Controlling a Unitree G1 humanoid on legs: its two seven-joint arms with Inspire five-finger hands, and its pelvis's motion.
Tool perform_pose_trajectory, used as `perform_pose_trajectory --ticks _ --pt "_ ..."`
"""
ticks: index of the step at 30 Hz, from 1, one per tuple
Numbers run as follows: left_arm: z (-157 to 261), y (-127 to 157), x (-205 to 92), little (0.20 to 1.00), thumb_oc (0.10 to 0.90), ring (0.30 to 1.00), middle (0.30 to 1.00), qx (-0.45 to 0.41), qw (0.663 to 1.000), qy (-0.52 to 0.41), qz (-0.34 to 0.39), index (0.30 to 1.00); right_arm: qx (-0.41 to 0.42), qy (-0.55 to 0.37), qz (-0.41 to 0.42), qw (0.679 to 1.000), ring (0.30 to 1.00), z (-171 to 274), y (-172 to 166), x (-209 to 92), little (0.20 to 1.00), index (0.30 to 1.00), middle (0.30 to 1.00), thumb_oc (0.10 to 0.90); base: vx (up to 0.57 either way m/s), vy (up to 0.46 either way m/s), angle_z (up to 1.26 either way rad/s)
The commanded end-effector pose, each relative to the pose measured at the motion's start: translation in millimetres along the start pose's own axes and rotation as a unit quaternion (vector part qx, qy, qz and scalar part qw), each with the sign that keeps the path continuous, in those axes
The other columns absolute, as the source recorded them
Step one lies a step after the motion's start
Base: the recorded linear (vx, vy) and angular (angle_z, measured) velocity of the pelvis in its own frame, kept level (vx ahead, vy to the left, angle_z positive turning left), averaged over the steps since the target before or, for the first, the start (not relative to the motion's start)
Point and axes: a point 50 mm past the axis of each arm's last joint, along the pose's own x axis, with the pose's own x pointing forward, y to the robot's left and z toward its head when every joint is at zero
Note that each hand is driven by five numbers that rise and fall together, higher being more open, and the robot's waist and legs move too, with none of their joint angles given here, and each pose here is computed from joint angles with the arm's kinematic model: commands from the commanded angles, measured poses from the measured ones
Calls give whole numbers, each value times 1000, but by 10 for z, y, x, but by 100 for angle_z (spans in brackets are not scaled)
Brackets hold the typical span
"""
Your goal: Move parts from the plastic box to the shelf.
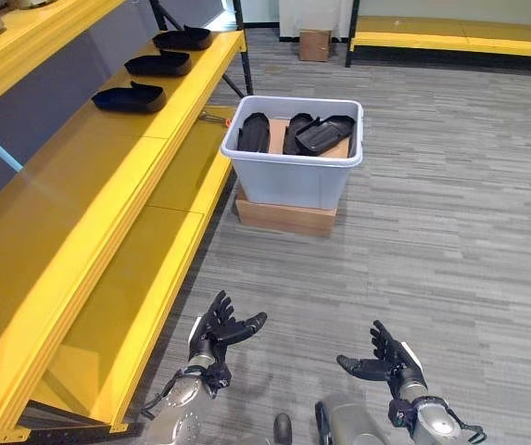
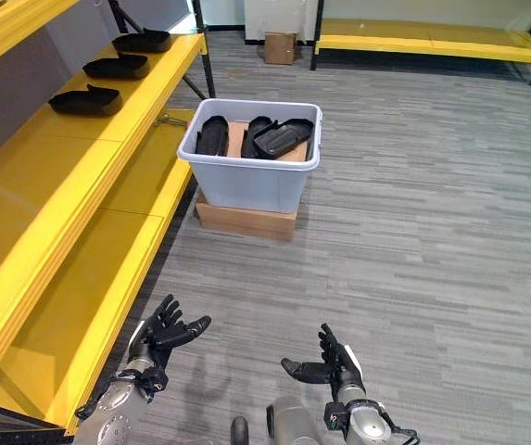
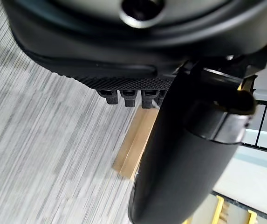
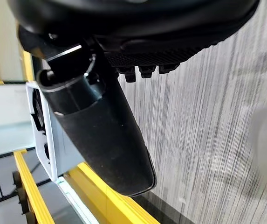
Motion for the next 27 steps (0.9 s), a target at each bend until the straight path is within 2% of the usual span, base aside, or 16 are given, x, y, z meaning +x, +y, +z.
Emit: perform_pose_trajectory --ticks 1,3,7,16,27 --pt "285 35 -18 1000 900 1000 1000 13 997 -74 -15 1000 24 -71 -14 997 1000 285 -103 9 1000 1000 1000 900 705 -85 58" --pt "282 86 -32 1000 900 1000 1000 15 997 -75 -7 1000 12 -73 -17 997 1000 300 -134 5 1000 1000 1000 900 728 -129 24" --pt "158 -13 -42 1000 900 1000 1000 13 998 -54 -31 1000 12 -68 -26 997 1000 267 -197 -16 1000 1000 1000 900 544 -162 17" --pt "215 -135 9 1000 900 1000 1000 -10 997 -60 -48 1000 13 -97 -40 994 1000 448 -279 46 1000 1000 1000 900 279 -138 9" --pt "97 -68 -29 1000 900 1000 1000 11 999 -39 -35 1000 -16 -95 -56 994 1000 417 -340 0 1000 1000 1000 900 265 140 -18"
